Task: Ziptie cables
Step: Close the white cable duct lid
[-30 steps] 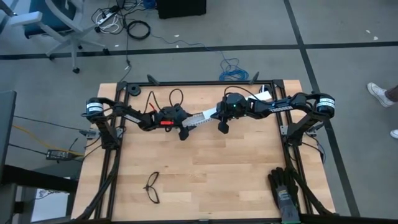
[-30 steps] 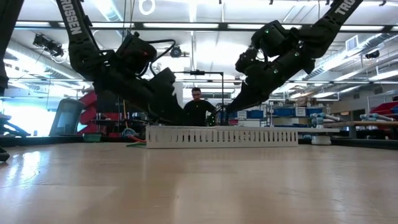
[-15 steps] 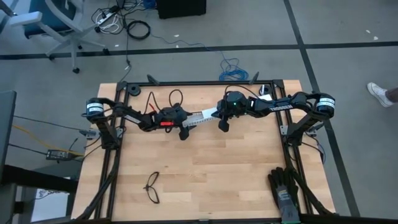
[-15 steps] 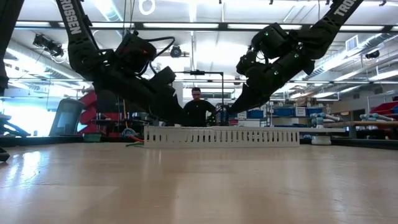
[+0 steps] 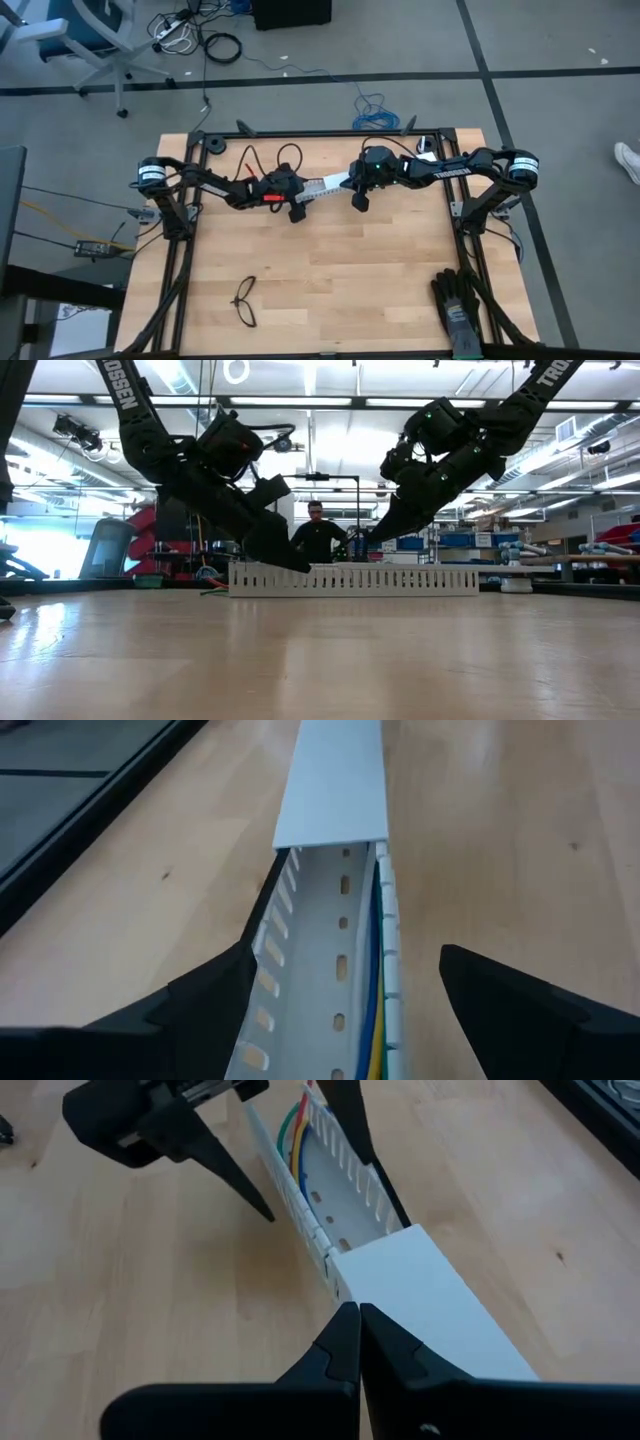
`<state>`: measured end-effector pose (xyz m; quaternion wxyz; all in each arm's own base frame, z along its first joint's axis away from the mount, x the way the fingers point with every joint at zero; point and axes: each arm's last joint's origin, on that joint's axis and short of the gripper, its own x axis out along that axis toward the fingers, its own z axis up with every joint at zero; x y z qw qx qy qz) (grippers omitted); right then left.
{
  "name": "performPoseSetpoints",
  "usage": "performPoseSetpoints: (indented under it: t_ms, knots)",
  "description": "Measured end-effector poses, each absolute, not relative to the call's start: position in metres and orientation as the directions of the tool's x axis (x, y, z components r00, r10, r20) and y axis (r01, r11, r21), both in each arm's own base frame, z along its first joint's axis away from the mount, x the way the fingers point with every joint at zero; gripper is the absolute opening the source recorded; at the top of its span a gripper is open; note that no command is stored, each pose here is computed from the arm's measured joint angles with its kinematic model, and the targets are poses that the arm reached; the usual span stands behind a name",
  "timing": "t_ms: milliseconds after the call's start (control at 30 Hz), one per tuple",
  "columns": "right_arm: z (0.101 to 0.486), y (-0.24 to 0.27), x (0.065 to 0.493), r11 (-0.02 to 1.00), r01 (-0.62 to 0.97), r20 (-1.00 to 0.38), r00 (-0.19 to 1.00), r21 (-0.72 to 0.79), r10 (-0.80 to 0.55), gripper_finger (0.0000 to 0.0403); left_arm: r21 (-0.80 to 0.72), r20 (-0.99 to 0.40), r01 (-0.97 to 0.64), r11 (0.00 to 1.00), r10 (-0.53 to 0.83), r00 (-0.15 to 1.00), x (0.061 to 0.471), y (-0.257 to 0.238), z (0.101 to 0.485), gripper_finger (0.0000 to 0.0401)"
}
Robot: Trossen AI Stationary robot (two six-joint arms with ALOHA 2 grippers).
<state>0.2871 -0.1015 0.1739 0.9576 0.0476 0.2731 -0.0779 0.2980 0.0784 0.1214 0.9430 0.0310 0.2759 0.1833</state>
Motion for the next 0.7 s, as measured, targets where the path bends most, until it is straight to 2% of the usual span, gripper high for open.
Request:
performPoseSetpoints:
  t_ms: [300, 467, 700]
  knots:
    - [0.172, -0.102, 0.288, 0.983, 0.176, -0.534, 0.837, 0.049, -0.123, 0.0, 0.132, -0.513, -0.345, 0.929, 0.362, 0.778, 0.298, 0.078, 0.121, 0.0331]
    - [0.153, -0.108, 0.292, 0.977, 0.209, -0.576, 0.803, 0.038, -0.15, 0.0, 0.115, -0.515, -0.344, 0.932, 0.352, 0.782, 0.298, 0.078, 0.121, 0.0306]
    - [0.128, -0.116, 0.309, 0.978, 0.186, -0.503, 0.857, 0.094, -0.115, 0.0, 0.09, -0.536, -0.339, 0.937, 0.332, 0.776, 0.296, 0.077, 0.118, 0.0262]
